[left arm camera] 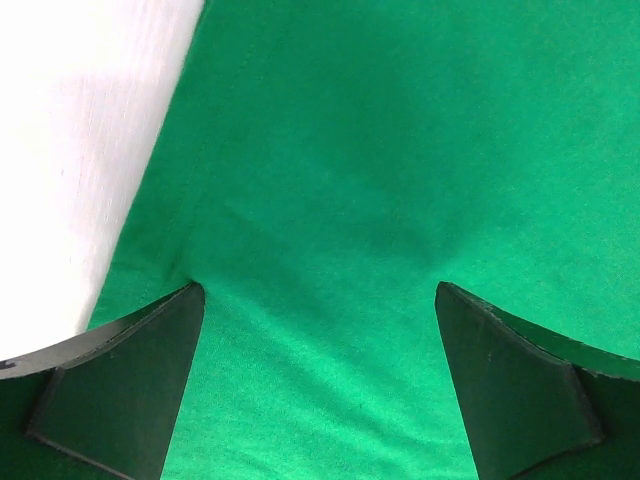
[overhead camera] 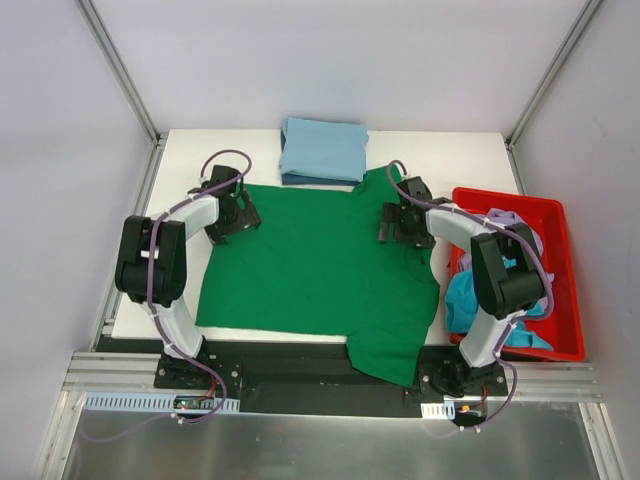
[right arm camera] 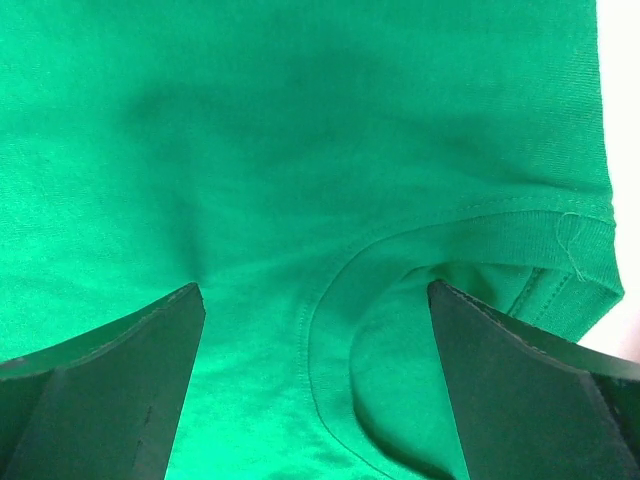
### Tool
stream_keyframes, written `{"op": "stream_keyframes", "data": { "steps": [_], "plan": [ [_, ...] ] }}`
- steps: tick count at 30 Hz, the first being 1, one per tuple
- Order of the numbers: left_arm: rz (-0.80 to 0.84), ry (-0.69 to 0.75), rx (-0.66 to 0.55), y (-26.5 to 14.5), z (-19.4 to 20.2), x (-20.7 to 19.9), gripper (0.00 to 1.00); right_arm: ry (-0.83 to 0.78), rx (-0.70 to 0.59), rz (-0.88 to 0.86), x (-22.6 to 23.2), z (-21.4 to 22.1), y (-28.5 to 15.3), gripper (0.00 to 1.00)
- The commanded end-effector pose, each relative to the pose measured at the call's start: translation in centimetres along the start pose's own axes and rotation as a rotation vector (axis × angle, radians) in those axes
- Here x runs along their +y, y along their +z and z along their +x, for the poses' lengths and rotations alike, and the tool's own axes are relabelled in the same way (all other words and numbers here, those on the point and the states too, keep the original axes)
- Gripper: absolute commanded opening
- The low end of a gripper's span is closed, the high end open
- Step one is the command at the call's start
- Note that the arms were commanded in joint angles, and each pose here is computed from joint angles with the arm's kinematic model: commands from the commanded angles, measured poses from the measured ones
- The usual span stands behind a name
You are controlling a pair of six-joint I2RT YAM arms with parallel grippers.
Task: Fold and stack the t-shirts
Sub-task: Flatten out the tshirt
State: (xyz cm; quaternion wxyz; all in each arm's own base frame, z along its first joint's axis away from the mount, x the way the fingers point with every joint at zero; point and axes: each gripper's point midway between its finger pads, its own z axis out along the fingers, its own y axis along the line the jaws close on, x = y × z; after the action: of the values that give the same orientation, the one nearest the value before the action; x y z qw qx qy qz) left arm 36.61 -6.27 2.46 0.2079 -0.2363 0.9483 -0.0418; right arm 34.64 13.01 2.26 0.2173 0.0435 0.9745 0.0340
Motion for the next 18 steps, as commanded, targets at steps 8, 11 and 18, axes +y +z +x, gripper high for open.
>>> {"op": "stream_keyframes", "data": {
  "steps": [8,11,18],
  "plan": [
    [0.004,-0.043,0.054,3.2,-2.8,-2.1,0.99,0.107,-0.010,-0.060,-0.3,-4.6,2.3,0.96],
    [0.024,-0.029,0.032,1.9,-3.6,-2.5,0.99,0.099,-0.024,-0.067,-0.3,-5.4,1.8,0.96],
    [-0.054,-0.084,-0.080,-4.6,-4.1,0.2,0.99,0.021,-0.098,-0.005,-1.3,-5.4,-3.5,0.96]
  ]
}}
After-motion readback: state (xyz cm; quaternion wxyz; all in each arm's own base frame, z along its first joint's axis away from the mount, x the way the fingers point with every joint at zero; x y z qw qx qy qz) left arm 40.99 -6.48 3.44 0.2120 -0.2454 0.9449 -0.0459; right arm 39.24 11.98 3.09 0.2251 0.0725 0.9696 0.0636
